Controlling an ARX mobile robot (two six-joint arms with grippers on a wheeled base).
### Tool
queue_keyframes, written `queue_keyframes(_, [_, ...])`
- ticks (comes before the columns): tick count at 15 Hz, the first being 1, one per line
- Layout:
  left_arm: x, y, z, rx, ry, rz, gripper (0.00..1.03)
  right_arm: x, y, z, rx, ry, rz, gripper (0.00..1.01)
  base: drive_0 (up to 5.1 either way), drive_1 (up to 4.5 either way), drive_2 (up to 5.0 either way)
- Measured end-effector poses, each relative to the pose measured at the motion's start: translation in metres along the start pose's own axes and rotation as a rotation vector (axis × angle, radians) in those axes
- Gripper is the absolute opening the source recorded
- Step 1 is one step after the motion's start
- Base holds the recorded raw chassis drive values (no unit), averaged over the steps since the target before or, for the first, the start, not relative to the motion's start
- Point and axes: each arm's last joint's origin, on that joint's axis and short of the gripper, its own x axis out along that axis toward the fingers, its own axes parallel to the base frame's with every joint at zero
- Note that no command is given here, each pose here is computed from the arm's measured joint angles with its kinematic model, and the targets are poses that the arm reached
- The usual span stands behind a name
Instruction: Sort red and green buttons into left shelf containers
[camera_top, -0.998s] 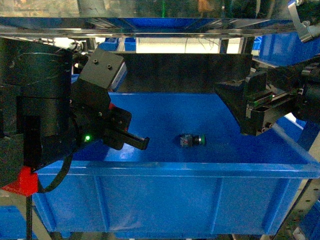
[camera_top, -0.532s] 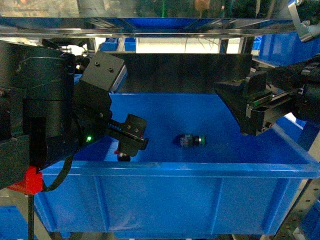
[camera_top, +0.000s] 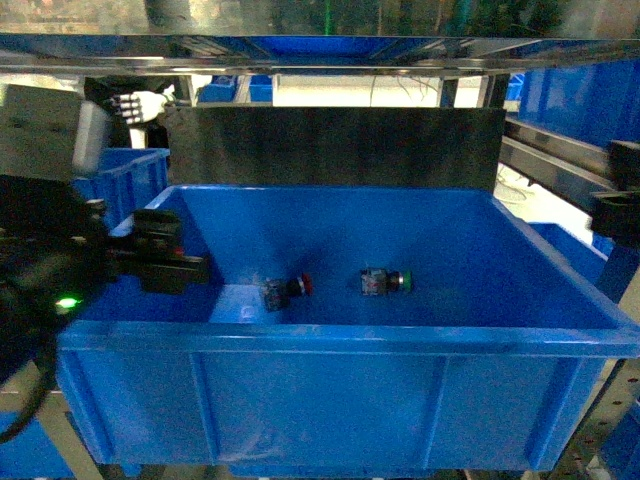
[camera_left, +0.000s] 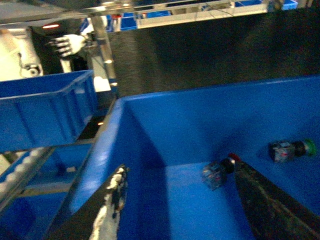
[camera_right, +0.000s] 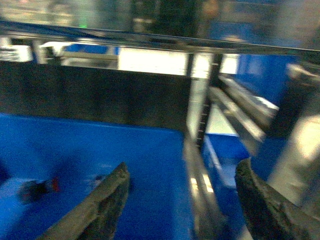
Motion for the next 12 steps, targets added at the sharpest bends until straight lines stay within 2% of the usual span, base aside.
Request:
queue_keyframes(1, [-0.014, 0.015, 0.008, -0.03, -0.024, 0.026, 0.5, -0.013, -0.01, 0.001, 0.004, -0.005, -0.044, 0.5, 0.0, 0.0, 0.0])
queue_keyframes(2, [-0.027, 0.022, 0.015, -0.047, -0.052, 0.02, 0.39, -0.025, -0.014, 0.002, 0.005, -0.011, -0.046, 0.39, 0.0, 0.0, 0.0])
queue_keyframes(4, [-0.057, 0.033, 0.013, -0.057, -0.043, -0.012, 0.14, -0.05, -0.022, -0.001, 0.003, 0.004, -0.026, 0.13, 0.0, 0.0, 0.0])
queue_keyframes(5, [-0.067, 0.041, 0.014, -0.062, -0.05, 0.002, 0.03, -0.059, -0.026, -0.001, 0.003, 0.006, -0.037, 0.03, 0.0, 0.0, 0.0])
queue_keyframes(6, [-0.079, 0.048, 0.02, -0.074, -0.089, 0.015, 0.02, -0.07, -0.03, -0.001, 0.005, 0.003, -0.04, 0.02, 0.0, 0.0, 0.0])
queue_keyframes(7, [-0.09, 0.052, 0.024, -0.078, -0.12, 0.003, 0.02, -0.079, -0.032, -0.001, 0.005, 0.002, -0.035, 0.02, 0.0, 0.0, 0.0])
queue_keyframes(8, [-0.098, 0.054, 0.024, -0.077, -0.117, -0.003, 0.02, -0.086, -0.033, -0.001, 0.005, 0.003, -0.025, 0.02, 0.0, 0.0, 0.0])
queue_keyframes(9, [-0.106, 0.058, 0.023, -0.077, -0.105, 0.0, 0.02, -0.094, -0.036, -0.001, 0.006, 0.006, -0.035, 0.02, 0.0, 0.0, 0.0])
queue_keyframes(10, [-0.115, 0.061, 0.023, -0.077, -0.105, 0.004, 0.02, -0.102, -0.042, -0.002, 0.006, 0.007, -0.021, 0.02, 0.0, 0.0, 0.0])
queue_keyframes(11, [-0.121, 0.063, 0.025, -0.076, -0.081, 0.004, 0.02, -0.108, -0.048, -0.001, 0.007, 0.004, -0.041, 0.02, 0.0, 0.0, 0.0])
queue_keyframes(12, [-0.122, 0.064, 0.026, -0.076, -0.081, 0.004, 0.02, -0.109, -0.048, -0.001, 0.007, 0.005, -0.043, 0.02, 0.0, 0.0, 0.0])
